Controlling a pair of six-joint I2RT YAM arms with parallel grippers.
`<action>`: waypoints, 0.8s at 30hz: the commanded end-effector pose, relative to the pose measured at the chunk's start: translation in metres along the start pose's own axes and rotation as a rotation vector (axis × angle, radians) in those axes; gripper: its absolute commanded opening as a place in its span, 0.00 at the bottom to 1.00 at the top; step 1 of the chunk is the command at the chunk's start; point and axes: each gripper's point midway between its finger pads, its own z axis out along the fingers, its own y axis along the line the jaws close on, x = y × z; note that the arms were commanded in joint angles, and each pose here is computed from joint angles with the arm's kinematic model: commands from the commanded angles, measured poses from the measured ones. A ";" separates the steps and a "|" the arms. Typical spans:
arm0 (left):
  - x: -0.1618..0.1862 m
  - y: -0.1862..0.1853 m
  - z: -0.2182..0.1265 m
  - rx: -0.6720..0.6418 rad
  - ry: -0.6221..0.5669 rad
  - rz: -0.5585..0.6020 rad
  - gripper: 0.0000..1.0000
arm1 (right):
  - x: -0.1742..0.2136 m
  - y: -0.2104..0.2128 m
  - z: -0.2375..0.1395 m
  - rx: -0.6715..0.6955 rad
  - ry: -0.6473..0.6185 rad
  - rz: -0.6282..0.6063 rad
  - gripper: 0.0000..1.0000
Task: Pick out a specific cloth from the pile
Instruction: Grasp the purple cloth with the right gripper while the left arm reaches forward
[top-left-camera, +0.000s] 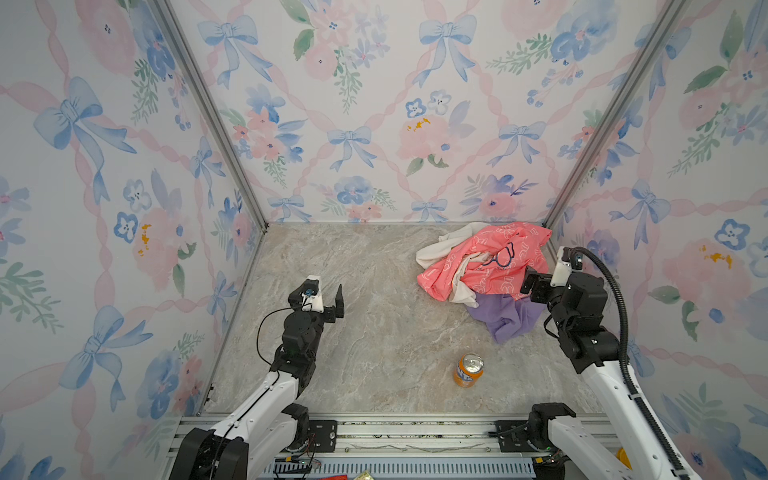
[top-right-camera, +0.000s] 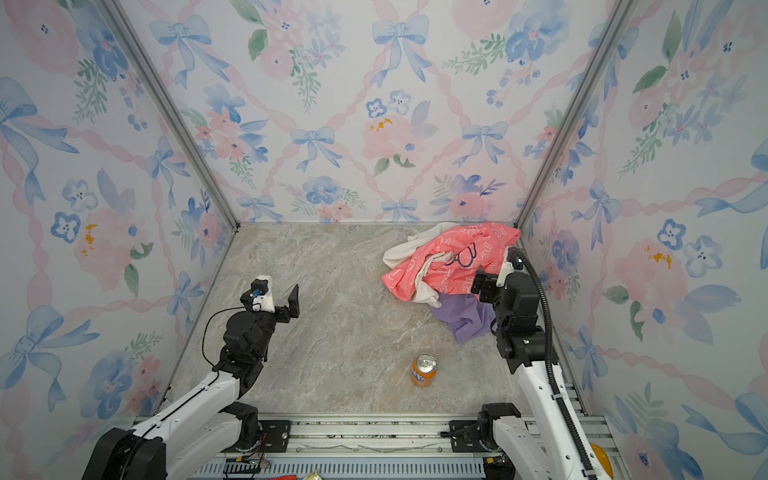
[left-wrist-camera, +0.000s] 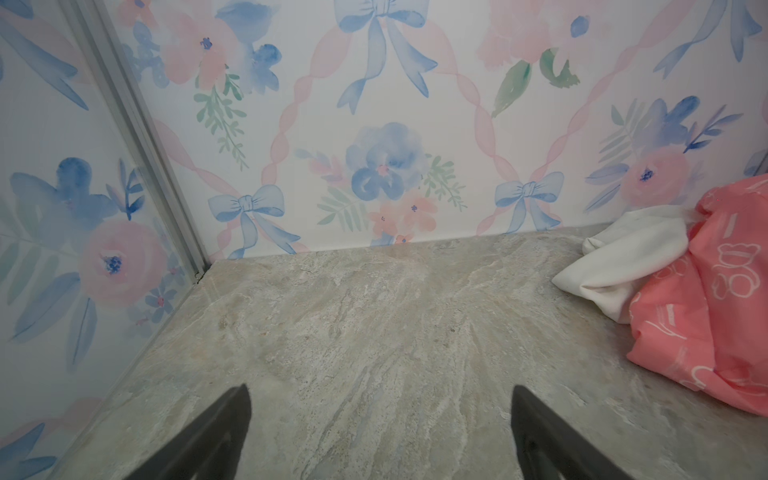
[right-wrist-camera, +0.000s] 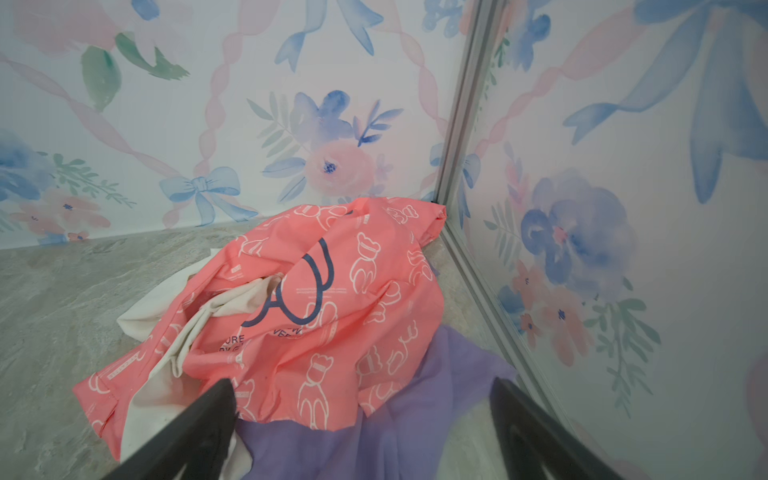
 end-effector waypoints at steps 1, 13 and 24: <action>-0.013 -0.021 0.004 0.094 -0.011 -0.005 0.98 | 0.044 -0.017 -0.006 0.052 0.191 0.090 0.99; -0.034 -0.092 0.009 0.392 -0.034 0.025 0.98 | 0.152 -0.005 -0.015 0.033 0.388 0.529 0.83; -0.055 -0.108 0.010 0.464 -0.070 0.026 0.98 | 0.180 0.014 0.017 -0.024 0.438 0.736 0.56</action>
